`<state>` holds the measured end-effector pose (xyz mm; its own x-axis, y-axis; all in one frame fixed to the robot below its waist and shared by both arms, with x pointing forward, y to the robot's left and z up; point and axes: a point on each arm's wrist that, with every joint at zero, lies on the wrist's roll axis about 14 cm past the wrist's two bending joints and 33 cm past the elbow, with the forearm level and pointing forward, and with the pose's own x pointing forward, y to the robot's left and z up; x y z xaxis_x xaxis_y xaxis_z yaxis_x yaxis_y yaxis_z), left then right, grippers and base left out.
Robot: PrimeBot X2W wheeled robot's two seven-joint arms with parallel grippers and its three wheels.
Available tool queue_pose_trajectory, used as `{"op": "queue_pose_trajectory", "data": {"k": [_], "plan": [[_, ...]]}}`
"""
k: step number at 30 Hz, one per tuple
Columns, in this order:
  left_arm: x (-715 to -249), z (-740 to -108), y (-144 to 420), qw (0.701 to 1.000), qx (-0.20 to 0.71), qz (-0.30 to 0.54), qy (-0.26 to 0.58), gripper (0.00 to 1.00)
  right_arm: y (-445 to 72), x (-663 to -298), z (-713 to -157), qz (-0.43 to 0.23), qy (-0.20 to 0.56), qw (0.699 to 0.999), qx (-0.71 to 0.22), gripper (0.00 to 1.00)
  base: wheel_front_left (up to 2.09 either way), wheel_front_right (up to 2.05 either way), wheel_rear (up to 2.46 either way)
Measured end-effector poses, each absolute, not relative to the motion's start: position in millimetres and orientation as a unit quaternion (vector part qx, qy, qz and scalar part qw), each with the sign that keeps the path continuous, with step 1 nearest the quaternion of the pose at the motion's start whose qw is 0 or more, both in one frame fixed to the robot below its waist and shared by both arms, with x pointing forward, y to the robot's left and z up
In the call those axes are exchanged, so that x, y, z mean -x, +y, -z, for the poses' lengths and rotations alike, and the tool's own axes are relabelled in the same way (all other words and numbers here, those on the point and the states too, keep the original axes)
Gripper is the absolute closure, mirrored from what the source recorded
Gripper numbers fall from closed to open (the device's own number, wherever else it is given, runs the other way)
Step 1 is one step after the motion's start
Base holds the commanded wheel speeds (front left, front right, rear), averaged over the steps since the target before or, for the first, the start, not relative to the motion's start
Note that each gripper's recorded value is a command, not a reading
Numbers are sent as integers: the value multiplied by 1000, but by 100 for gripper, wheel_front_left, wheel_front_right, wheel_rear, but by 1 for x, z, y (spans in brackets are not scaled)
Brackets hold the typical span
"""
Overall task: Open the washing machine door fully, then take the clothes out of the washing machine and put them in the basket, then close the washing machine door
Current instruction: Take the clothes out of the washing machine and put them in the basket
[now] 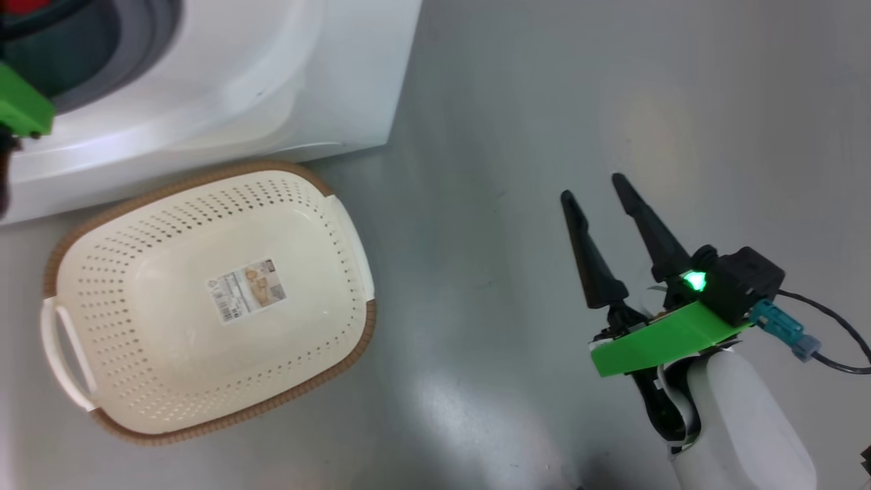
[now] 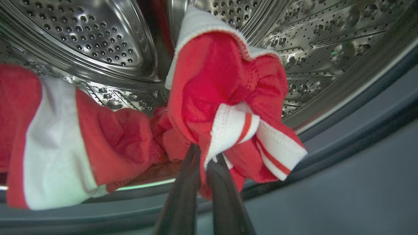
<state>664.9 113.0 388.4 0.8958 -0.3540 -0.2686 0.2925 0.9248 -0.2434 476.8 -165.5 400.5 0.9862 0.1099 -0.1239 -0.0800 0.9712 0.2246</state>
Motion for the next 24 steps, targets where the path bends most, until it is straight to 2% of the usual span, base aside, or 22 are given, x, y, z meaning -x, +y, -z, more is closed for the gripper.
{"op": "queue_pose_trajectory", "data": {"k": [7,24], "plan": [[-645,-401,118,968,129,158,148,100,-161,-478,-415,-55,51,991,-109,0,0,0,0],[-599,-460,153,975,178,119,64,100,-148,-464,-436,-73,35,992,-93,0,0,0,0]]}}
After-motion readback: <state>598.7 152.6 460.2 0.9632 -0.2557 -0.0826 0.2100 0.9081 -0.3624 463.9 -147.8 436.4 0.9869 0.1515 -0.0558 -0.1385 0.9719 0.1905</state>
